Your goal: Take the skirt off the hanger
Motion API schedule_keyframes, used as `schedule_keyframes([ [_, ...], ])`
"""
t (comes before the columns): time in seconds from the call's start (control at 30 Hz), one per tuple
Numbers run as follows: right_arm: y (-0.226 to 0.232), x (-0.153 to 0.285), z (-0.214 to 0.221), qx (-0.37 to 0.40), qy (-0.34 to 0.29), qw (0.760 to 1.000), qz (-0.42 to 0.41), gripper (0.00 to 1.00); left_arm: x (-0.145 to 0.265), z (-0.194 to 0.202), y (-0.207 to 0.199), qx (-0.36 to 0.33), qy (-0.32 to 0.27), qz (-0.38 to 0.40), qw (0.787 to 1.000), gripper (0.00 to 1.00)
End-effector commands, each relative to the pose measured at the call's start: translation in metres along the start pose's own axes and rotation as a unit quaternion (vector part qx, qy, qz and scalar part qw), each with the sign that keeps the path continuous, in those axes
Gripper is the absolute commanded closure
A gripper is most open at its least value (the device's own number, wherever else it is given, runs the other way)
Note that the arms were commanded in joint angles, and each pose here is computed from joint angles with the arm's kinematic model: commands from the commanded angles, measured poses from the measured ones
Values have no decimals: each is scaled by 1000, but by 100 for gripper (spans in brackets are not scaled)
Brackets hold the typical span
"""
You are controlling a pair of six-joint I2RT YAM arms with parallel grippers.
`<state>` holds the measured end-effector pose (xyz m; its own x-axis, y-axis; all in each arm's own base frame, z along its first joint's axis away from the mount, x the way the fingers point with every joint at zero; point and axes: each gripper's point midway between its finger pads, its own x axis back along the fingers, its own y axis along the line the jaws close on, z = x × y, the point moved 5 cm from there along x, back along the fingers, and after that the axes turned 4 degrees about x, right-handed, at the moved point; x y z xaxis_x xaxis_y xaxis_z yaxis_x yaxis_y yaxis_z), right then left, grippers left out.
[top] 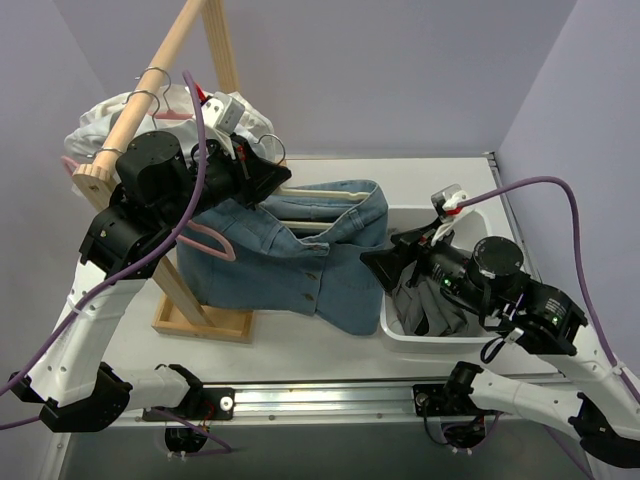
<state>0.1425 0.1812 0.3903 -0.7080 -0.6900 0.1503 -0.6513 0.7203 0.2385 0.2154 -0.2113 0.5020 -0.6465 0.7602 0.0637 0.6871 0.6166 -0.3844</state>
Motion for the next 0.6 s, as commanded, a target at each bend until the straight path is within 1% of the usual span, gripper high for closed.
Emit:
schedule_keyframes([
  [0.0, -4, -12, -14, 11, -28, 999, 28, 28, 25, -38, -26, -6, -72, 47, 996, 98],
  [0.03, -3, -16, -14, 12, -29, 999, 25, 29, 25, -38, -27, -6, -73, 49, 996, 98],
  [0.07, -3, -21, -11, 13, -24, 999, 26, 34, 26, -39, -28, -6, -74, 51, 996, 98],
  [0.13, -4, -26, -11, 16, -28, 999, 32, 37, 27, -40, -29, -5, -76, 53, 996, 98],
  [0.2, -6, -32, -8, 19, -24, 999, 39, 56, 28, -41, -30, -6, -77, 56, 995, 98],
  [0.23, -7, -33, -7, 19, -23, 999, 44, 68, 29, -42, -31, -7, -78, 56, 995, 98],
  [0.27, -9, -34, -6, 17, -20, 998, 50, 95, 29, -42, -30, -9, -78, 54, 995, 98],
  [0.3, -14, -33, -6, 14, -21, 997, 71, 100, 28, -41, -28, -10, -78, 47, 996, 98],
  [0.33, -18, -31, -2, 14, -11, 996, 86, 100, 29, -41, -27, -13, -79, 44, 996, 98],
  [0.4, -25, -21, -1, 9, -14, 994, 106, 100, 29, -41, -26, -15, -81, 40, 996, 98],
  [0.47, -35, -4, -3, 4, -28, 990, 135, 100, 27, -40, -24, -16, -81, 36, 996, 98],
  [0.5, -39, 2, 2, 0, -23, 989, 149, 100, 27, -41, -23, -17, -86, 32, 996, 98],
  [0.57, -52, 22, -2, -13, -40, 981, 191, 100, 27, -42, -22, -16, -91, 29, 995, 98],
])
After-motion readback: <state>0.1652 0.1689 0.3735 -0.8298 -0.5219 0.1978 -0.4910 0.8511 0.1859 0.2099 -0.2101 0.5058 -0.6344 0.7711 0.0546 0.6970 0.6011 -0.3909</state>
